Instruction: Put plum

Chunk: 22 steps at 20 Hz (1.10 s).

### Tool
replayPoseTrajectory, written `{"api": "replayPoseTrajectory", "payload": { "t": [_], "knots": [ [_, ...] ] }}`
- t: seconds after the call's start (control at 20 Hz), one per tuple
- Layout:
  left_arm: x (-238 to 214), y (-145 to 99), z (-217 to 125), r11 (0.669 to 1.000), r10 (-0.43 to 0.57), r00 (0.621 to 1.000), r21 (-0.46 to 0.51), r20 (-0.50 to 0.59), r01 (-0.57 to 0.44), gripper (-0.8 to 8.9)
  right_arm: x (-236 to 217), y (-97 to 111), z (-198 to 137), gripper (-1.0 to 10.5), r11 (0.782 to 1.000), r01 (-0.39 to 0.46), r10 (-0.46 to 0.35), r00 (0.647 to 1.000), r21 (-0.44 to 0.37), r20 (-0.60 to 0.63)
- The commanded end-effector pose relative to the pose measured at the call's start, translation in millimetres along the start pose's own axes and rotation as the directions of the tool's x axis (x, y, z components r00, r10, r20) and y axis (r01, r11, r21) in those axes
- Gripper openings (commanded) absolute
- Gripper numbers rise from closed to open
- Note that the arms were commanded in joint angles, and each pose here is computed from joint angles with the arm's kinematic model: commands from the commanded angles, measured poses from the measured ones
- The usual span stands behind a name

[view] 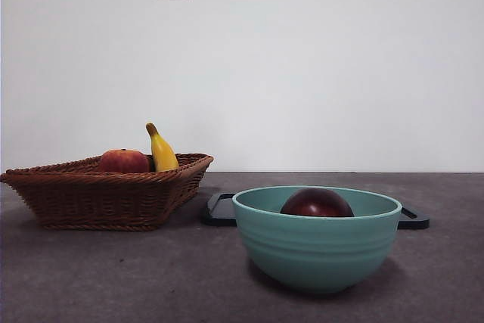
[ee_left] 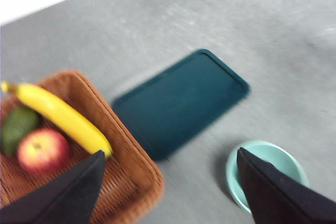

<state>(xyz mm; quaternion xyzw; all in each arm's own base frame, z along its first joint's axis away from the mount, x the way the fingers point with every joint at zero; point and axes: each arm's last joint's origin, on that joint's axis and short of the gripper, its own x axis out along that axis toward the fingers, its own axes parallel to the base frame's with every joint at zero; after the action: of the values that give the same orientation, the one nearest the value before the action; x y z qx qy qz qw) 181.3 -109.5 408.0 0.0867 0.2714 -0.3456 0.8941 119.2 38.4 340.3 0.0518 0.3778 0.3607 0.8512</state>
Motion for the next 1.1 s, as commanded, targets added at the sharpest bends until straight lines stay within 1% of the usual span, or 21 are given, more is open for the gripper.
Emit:
{"api": "replayPoseTrajectory", "payload": {
  "t": [0.05, 0.2, 0.35, 0.5, 0.6, 0.65, 0.95, 1.05, 1.1],
  "knots": [
    [-10.0, 2.0, -10.7, 0.997, -0.071, 0.997, -0.026, 0.01, 0.071, 4.03, -2.3, 1.6, 4.8, 4.7, 1.0, 0.0, 0.0, 1.0, -0.005, 0.019],
    [-9.0, 0.8, -41.4, 0.991, -0.123, 0.992, -0.056, -0.029, 0.121, 4.02, -2.4, 1.6, 5.3, 4.7, 1.0, 0.0, 0.0, 1.0, -0.007, 0.023],
    [3.7, -3.6, -80.1, 0.969, -0.231, 0.968, -0.106, -0.097, 0.221, 4.02, -2.3, 1.6, 5.3, 4.7, 1.0, 0.0, 0.0, 1.0, -0.008, 0.023],
    [16.3, -7.3, -109.4, 0.927, -0.361, 0.921, -0.168, -0.15, 0.336, 4.02, -2.3, 1.5, 5.3, 4.7, 1.0, 0.0, 0.0, 1.0, -0.007, 0.022],
    [21.6, -8.9, -118.9, 0.895, -0.432, 0.887, -0.199, -0.161, 0.4, 4.01, -2.2, 1.5, 5.2, 4.7, 1.0, 0.0, 0.0, 1.0, -0.007, 0.022],
    [22.7, -9.2, -121.1, 0.89, -0.442, 0.882, -0.205, -0.167, 0.407, 4.0, -2.2, 1.5, 5.2, 4.7, 1.0, 0.0, 0.0, 1.0, -0.007, 0.022],
    [22.9, -9.2, -120.9, 0.891, -0.441, 0.882, -0.201, -0.165, 0.408, 3.97, -1.1, 0.9, 3.6, 4.7, 1.0, -0.001, 0.001, 1.0, 0.005, 0.007],
    [22.9, -9.2, -120.8, 0.891, -0.441, 0.882, -0.201, -0.164, 0.408, 3.97, 1.8, -1.2, 3.5, 4.7, 0.999, 0.003, -0.003, 1.0, 0.033, -0.011],
    [22.9, -9.2, -120.8, 0.891, -0.441, 0.882, -0.201, -0.164, 0.408, 3.97, 5.7, -3.7, 3.7, 4.7, 0.998, 0.018, -0.017, 0.999, 0.054, -0.027]
  ]
}}
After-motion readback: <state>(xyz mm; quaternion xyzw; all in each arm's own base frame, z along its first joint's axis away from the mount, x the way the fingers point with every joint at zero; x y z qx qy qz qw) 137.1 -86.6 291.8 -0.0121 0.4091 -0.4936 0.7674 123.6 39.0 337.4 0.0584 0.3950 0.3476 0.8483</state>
